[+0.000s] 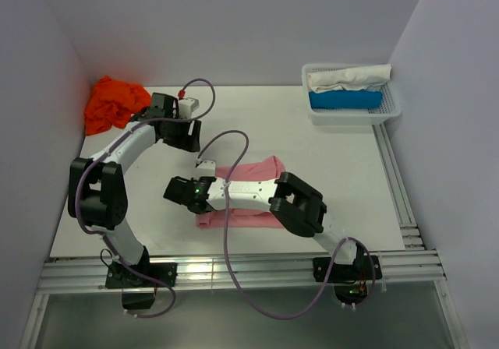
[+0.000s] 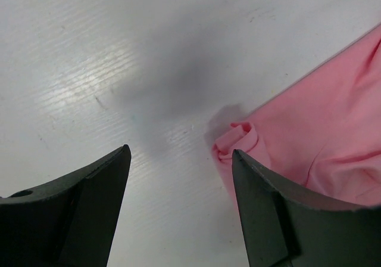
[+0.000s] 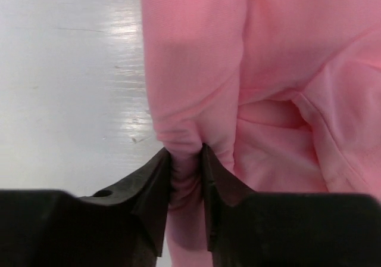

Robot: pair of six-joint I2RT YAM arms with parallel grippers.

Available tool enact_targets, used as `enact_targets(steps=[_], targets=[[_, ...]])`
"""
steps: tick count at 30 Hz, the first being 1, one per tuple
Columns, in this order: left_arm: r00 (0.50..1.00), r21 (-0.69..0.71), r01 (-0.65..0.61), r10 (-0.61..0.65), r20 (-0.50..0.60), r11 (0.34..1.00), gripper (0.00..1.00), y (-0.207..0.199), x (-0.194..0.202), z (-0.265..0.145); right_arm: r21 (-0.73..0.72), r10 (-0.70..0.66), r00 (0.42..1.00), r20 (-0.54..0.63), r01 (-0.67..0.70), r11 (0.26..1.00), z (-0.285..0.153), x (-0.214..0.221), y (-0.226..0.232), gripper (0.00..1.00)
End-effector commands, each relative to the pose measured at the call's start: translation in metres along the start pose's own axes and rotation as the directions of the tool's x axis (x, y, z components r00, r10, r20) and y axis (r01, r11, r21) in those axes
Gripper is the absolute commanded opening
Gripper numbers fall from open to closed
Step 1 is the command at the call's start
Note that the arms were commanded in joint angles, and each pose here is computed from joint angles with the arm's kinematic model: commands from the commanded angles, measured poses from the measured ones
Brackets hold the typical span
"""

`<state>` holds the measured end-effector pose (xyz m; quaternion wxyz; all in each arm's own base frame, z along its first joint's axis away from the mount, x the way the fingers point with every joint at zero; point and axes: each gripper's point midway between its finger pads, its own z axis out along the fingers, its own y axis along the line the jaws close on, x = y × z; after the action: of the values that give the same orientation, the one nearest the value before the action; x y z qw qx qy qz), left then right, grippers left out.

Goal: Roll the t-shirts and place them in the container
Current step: Roll the tshirt

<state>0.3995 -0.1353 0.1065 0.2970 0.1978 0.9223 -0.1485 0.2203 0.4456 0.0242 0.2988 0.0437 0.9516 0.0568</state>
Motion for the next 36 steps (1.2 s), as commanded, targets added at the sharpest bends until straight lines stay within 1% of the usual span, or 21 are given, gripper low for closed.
enact_targets(steps=[1, 2, 3, 5, 6, 8, 9, 10, 11, 13, 14, 15, 17, 18, 19, 21, 28, 31, 34, 35, 36], targets=[[0.998, 0.036, -0.005, 0.003, 0.069, 0.999, 0.75, -0.001, -0.019, -0.03, -0.132, 0.019, 0.994, -0.111, -0.034, 0.991, 0.009, 0.027, 0.007, 0.3], [0.998, 0.038, -0.01, 0.007, 0.07, 0.999, 0.75, 0.0, -0.018, -0.032, -0.191, 0.024, 0.99, -0.141, -0.051, 0.98, 0.006, 0.031, 0.014, 0.26], [0.998, 0.037, -0.001, -0.001, 0.065, 0.999, 0.75, 0.004, -0.015, -0.034, -0.302, 0.06, 0.991, -0.121, -0.094, 0.949, 0.002, 0.02, 0.036, 0.25], [0.998, 0.049, 0.0, -0.003, 0.068, 0.999, 0.75, 0.006, -0.013, -0.038, -0.386, 0.073, 0.983, -0.169, -0.134, 0.913, -0.005, 0.025, 0.039, 0.24], [0.998, 0.046, 0.009, -0.012, 0.061, 0.999, 0.75, 0.011, -0.01, -0.039, -0.451, 0.122, 0.978, -0.169, -0.187, 0.873, -0.008, 0.014, 0.052, 0.23], [0.998, 0.051, 0.002, -0.005, 0.059, 0.999, 0.75, 0.011, -0.006, -0.041, -0.478, 0.154, 0.97, -0.19, -0.228, 0.848, -0.008, 0.015, 0.046, 0.22], [0.998, 0.049, 0.004, -0.006, 0.056, 0.999, 0.75, 0.012, -0.002, -0.042, -0.526, 0.197, 0.957, -0.212, -0.282, 0.803, -0.014, 0.006, 0.054, 0.22], [0.999, 0.054, -0.001, -0.002, 0.053, 0.999, 0.75, 0.011, 0.001, -0.041, -0.526, 0.21, 0.951, -0.226, -0.3, 0.796, -0.011, 0.011, 0.043, 0.22], [0.999, 0.058, -0.004, 0.001, 0.05, 0.998, 0.75, 0.01, 0.004, -0.041, -0.571, 0.26, 0.934, -0.244, -0.355, 0.74, -0.017, 0.002, 0.051, 0.22], [0.999, 0.066, -0.006, 0.004, 0.037, 0.998, 0.75, 0.008, 0.013, -0.039, -0.572, 0.3, 0.914, -0.274, -0.405, 0.713, -0.013, 0.004, 0.036, 0.22], [1.0, 0.077, -0.003, 0.001, 0.03, 0.997, 0.75, 0.006, 0.017, -0.038, -0.606, 0.331, 0.901, -0.281, -0.434, 0.667, -0.018, -0.004, 0.039, 0.22], [1.0, 0.085, 0.002, -0.004, 0.016, 0.996, 0.75, 0.005, 0.024, -0.035, -0.601, 0.362, 0.882, -0.301, -0.471, 0.646, -0.018, -0.005, 0.035, 0.22], [1.0, 0.098, 0.006, -0.007, 0.012, 0.995, 0.74, 0.002, 0.029, -0.033, -0.583, 0.398, 0.861, -0.316, -0.507, 0.635, -0.011, 0.0, 0.018, 0.22], [1.0, 0.106, 0.012, -0.012, 0.001, 0.994, 0.75, 0.0, 0.036, -0.031, -0.597, 0.425, 0.841, -0.334, -0.538, 0.596, -0.015, -0.004, 0.02, 0.22], [1.0, 0.114, 0.013, -0.013, 0.0, 0.993, 0.74, -0.001, 0.039, -0.031, -0.587, 0.43, 0.833, -0.347, -0.551, 0.594, -0.012, 0.002, 0.012, 0.23], [1.0, 0.145, 0.02, -0.02, -0.007, 0.989, 0.75, -0.008, 0.046, -0.028, -0.597, 0.449, 0.813, -0.371, -0.579, 0.556, -0.014, 0.0, 0.013, 0.24], [0.999, 0.178, 0.012, -0.007, -0.032, 0.984, 0.74, -0.026, 0.064, -0.012, -0.57, 0.478, 0.789, -0.387, -0.612, 0.548, -0.006, 0.005, 0.006, 0.3], [0.999, 0.164, 0.015, -0.007, -0.051, 0.986, 0.73, -0.029, 0.071, 0.0, -0.569, 0.485, 0.79, -0.375, -0.609, 0.552, -0.008, 0.001, 0.005, 0.37], [0.997, 0.097, 0.029, -0.022, -0.069, 0.995, 0.69, -0.02, 0.073, 0.012, -0.554, 0.488, 0.805, -0.336, -0.588, 0.589, -0.011, -0.003, 0.003, 0.43], [0.997, 0.086, 0.029, -0.023, -0.067, 0.996, 0.67, -0.018, 0.07, 0.014, -0.514, 0.475, 0.823, -0.31, -0.566, 0.645, -0.005, 0.003, -0.006, 0.44], [0.997, 0.078, 0.028, -0.022, -0.077, 0.997, 0.66, -0.018, 0.071, 0.016, -0.494, 0.482, 0.834, -0.268, -0.549, 0.675, -0.003, 0.0, -0.01, 0.46]])
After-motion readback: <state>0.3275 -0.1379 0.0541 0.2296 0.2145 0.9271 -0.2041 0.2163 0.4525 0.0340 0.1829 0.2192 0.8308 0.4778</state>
